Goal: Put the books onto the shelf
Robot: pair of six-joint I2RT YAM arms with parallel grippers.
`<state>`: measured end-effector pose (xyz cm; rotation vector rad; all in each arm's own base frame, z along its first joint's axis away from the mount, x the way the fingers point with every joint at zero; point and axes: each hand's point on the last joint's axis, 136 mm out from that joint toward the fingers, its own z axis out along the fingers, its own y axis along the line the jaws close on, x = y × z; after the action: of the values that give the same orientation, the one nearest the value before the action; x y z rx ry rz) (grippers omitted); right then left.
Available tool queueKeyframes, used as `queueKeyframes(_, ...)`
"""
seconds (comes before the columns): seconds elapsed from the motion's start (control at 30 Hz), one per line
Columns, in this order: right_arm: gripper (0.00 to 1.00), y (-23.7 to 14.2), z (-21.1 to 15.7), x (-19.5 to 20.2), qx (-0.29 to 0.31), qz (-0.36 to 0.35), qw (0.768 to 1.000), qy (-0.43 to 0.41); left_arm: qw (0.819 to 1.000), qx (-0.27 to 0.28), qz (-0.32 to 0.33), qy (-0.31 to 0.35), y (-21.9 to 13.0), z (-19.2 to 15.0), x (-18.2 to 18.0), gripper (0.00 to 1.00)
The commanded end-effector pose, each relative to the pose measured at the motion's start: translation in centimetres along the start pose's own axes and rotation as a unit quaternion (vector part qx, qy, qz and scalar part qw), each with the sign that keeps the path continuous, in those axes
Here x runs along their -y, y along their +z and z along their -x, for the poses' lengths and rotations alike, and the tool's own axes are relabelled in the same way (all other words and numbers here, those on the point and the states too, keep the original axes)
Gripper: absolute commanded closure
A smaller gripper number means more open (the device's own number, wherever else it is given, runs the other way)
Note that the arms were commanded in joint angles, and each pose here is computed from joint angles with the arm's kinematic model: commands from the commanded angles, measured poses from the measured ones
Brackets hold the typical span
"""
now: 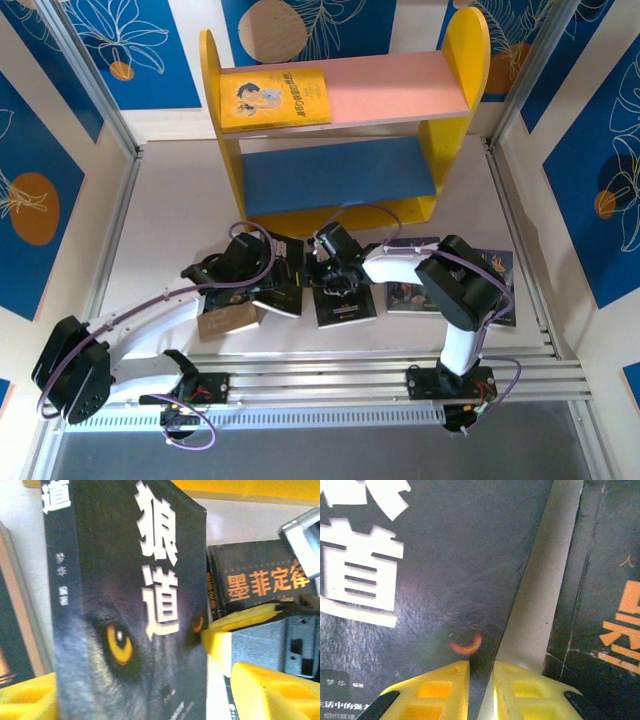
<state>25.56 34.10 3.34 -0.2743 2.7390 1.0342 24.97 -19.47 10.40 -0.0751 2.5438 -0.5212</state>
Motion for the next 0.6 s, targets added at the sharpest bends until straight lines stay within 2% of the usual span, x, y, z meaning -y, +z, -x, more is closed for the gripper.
queueKeyframes(0.0, 0.78, -0.3, -2.4, 2.0, -0.039, -0.026, 0.999, 0.014, 1.0, 0.007, 0.011, 0.023, -0.6, 0.5, 0.1, 0.33)
queueKeyframes(0.37, 0.66, -0.7, -2.1, 1.5, -0.032, -0.012, 0.999, 0.011, 0.999, 0.002, 0.019, 0.033, -0.1, 0.4, -0.1, 0.59)
queueKeyframes(0.57, 0.6, -1.1, -1.7, 0.9, -0.025, -0.002, 1.0, 0.008, 0.999, 0.005, 0.021, 0.043, -0.2, 0.6, -0.2, 0.79)
